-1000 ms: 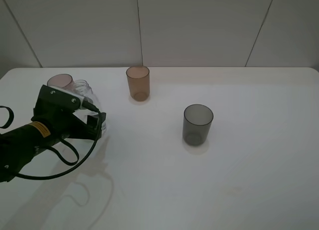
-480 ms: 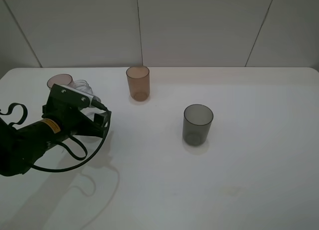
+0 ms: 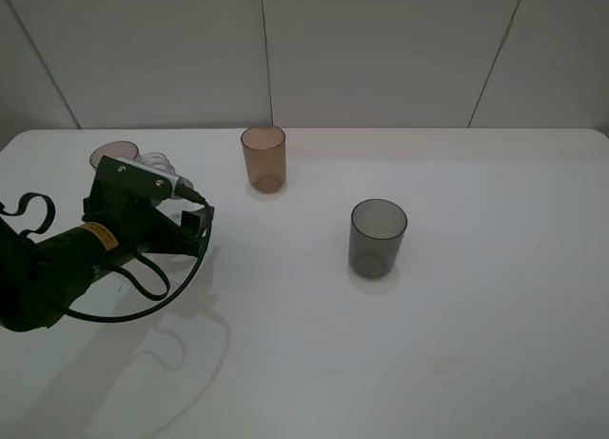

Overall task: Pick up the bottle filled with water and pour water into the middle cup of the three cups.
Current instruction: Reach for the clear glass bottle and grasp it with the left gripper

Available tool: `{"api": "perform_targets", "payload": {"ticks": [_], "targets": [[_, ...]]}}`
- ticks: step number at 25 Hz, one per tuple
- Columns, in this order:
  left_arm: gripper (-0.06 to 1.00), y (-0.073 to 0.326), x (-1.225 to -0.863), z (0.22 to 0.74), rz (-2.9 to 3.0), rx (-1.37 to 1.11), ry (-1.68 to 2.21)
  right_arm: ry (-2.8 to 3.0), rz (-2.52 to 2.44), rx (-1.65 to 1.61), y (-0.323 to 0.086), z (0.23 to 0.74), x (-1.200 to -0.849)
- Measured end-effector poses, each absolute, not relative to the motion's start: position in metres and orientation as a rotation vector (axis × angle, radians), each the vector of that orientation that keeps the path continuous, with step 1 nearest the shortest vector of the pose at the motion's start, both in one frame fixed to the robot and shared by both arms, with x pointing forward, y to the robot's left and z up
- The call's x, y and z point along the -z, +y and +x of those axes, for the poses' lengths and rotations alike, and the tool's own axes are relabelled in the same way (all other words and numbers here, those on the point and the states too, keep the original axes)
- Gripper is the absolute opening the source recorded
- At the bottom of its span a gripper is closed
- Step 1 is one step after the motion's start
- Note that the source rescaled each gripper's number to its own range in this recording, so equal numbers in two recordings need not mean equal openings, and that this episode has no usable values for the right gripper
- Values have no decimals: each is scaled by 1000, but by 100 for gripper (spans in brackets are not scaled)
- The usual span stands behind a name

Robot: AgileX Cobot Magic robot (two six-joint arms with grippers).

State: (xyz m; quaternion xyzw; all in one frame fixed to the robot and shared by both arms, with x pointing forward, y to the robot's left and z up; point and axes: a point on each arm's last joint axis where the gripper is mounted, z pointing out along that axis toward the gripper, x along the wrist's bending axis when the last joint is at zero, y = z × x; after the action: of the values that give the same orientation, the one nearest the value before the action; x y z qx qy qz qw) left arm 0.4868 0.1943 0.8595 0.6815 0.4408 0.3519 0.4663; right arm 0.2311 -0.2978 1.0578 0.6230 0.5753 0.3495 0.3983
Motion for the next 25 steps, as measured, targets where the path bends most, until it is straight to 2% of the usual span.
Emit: {"api": "perform_targets", "payload": {"ticks": [12,24,25], "targets": [[100,190,-863,495,1644,-876,1066,1457,1577,-885,-298,231,-1058],[100,191,-843,492,1710,-844,1098,1457,1577,-885,-298,231,-1058],[97,191,-843,492,1709,-844,1099,1457,1577,-885,-298,231,-1058]]}}
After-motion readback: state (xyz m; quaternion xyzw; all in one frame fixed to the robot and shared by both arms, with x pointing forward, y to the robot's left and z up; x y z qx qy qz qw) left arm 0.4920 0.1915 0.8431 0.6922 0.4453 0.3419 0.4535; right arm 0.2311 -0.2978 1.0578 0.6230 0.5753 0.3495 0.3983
